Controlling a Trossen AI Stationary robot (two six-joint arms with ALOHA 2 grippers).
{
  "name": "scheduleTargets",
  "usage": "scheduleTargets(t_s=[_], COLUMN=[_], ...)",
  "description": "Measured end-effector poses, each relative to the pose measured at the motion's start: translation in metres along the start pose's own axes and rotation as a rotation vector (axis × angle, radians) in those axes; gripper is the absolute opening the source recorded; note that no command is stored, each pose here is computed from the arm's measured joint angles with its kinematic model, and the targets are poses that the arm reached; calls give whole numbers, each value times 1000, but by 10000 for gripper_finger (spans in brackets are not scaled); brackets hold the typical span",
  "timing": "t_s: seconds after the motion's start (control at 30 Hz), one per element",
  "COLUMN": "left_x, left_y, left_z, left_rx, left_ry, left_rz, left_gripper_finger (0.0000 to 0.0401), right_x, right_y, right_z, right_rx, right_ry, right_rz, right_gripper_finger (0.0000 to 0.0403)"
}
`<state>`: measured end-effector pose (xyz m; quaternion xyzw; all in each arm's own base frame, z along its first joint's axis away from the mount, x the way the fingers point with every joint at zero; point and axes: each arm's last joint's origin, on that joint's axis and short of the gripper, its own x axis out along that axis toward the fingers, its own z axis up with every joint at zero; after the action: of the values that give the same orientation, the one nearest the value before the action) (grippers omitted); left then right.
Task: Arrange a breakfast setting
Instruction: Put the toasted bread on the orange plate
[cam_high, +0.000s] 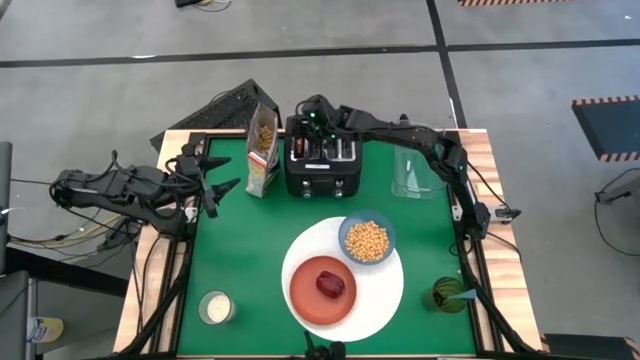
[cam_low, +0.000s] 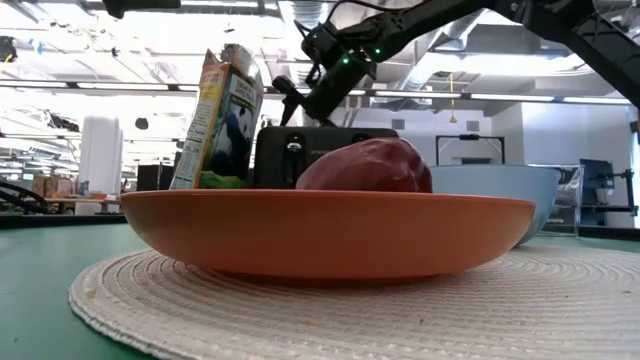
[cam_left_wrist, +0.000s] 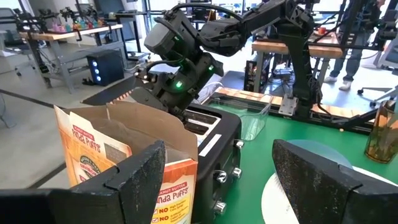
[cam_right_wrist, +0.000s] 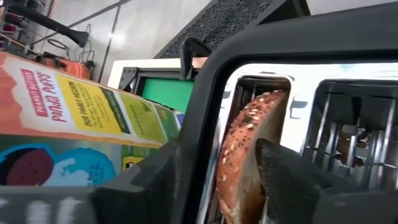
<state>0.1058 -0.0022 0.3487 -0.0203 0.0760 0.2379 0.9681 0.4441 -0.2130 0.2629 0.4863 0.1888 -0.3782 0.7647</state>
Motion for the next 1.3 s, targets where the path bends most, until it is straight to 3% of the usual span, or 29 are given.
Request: scheduleTargets(t_s=[0.5, 0.9, 1.3], left_x=[0, 0, 0], left_y=[0, 0, 0], left_z=[0, -1, -1], left_rx=[1, 5, 6], left_ry=[1, 6, 8], left_rz=[0, 1, 1], left_gripper_finger=[283, 283, 283], right_x=[-1, -20, -34], right_y=[-7, 6, 20], right_z=[-1, 17, 27], right_rx=[-14, -78, -114], right_ry=[44, 53, 34], right_rz=[-62, -71, -5], right_gripper_finger=[69, 56, 55])
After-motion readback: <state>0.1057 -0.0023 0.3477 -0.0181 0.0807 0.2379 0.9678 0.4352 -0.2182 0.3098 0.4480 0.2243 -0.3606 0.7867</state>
